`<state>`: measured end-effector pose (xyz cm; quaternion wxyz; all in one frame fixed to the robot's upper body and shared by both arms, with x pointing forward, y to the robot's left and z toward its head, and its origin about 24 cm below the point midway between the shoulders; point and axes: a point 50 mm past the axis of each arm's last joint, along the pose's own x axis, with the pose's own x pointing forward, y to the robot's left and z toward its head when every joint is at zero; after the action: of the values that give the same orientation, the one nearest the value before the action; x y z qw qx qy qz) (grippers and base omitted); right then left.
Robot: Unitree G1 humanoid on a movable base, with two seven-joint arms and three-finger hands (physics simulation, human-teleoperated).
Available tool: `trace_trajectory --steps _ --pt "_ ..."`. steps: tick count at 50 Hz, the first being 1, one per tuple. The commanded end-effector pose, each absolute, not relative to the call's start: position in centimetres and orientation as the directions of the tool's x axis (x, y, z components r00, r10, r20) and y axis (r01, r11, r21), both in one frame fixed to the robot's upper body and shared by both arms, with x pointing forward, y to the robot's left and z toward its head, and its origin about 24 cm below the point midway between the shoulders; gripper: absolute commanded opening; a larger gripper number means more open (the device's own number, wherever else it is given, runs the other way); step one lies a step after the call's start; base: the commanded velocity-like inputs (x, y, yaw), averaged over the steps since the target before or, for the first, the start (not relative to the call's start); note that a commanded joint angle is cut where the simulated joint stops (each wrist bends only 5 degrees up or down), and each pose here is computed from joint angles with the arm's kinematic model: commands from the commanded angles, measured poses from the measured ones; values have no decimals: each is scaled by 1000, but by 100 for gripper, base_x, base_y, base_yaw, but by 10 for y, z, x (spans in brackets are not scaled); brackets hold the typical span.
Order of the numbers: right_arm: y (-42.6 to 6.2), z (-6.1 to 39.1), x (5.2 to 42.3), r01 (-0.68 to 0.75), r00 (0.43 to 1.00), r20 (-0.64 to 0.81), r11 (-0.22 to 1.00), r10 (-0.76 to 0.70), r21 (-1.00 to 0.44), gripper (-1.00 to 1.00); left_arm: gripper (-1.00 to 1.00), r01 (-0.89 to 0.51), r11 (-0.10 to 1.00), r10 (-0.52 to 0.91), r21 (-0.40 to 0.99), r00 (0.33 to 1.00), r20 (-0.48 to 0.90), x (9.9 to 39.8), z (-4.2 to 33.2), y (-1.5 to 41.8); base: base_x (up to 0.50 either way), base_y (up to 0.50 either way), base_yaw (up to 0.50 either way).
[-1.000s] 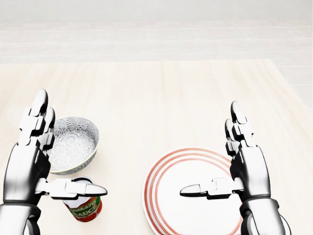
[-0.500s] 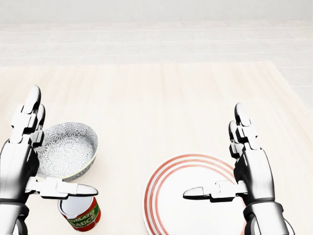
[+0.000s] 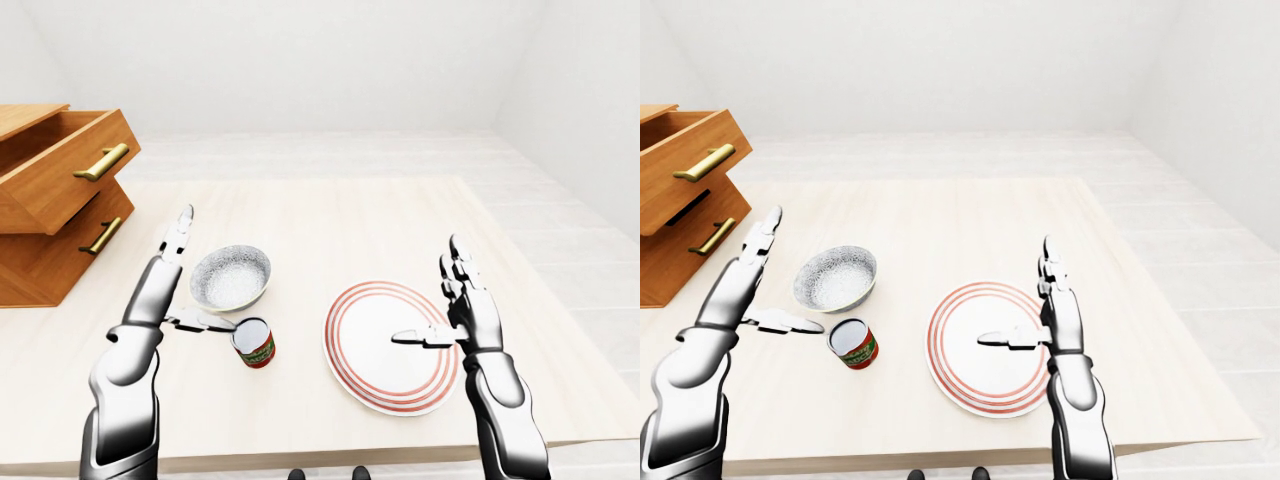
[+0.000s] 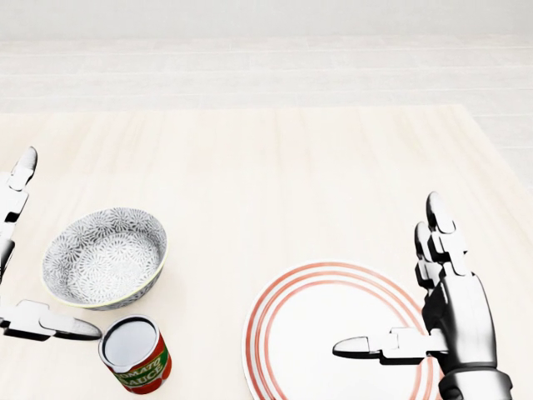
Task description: Put the bowl on the plate.
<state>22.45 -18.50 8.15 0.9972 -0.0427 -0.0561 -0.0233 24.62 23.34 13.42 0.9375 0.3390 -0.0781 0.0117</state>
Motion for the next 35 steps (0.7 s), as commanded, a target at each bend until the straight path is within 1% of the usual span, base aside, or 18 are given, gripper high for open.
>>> trace_trajectory --steps 1,3,5,6,10,14,16,18,22,24,26,28,30,32,34,35 --pt "-191 84 217 70 991 123 994 -59 -88 100 100 -79 633 28 770 996 80 249 139 259 0 0 0" --pt "-192 83 216 72 991 119 994 -62 -86 100 100 -84 625 43 776 996 73 250 139 262 0 0 0" --pt "-192 83 216 76 991 118 993 -66 -86 100 100 -73 579 51 812 997 53 250 138 267 0 0 0" --pt "-192 84 216 74 991 120 994 -63 -86 100 100 -78 577 53 813 997 57 250 139 268 0 0 0" --pt "-193 87 216 78 989 134 993 -66 -89 100 100 -74 487 63 870 997 49 252 140 273 0 0 0" --pt "-194 91 217 82 986 153 993 -68 -90 100 100 -73 473 64 878 997 48 254 140 275 0 0 0" --pt "-193 93 218 80 985 159 993 -65 -92 100 100 -72 431 61 900 997 50 257 141 275 0 0 0" --pt "-193 93 218 80 985 162 993 -64 -91 100 100 -75 428 58 901 997 56 259 142 275 0 0 0" --pt "-193 95 218 80 983 170 992 -63 -93 100 100 -70 382 59 922 997 52 267 141 275 0 0 0" --pt "-193 96 218 80 983 175 993 -63 -92 100 100 -57 341 37 938 998 48 273 139 272 0 0 0" --pt "-193 97 217 79 982 177 992 -61 -95 100 100 -62 351 41 934 998 51 275 139 272 0 0 0" --pt "-193 98 217 83 981 182 992 -65 -95 100 100 -58 326 39 944 998 48 280 139 273 0 0 0" --pt "-193 98 216 82 981 183 992 -64 -94 100 100 -62 333 48 941 998 49 281 138 275 0 0 0" --pt "-194 98 216 84 981 183 992 -66 -93 100 100 -67 309 59 949 997 51 284 138 277 0 0 0" --pt "-194 98 216 84 981 182 992 -66 -93 100 100 -57 318 62 946 997 40 285 135 278 0 0 0" --pt "-194 98 216 84 982 180 992 -66 -94 100 100 -65 289 76 955 996 45 286 135 280 0 0 0"
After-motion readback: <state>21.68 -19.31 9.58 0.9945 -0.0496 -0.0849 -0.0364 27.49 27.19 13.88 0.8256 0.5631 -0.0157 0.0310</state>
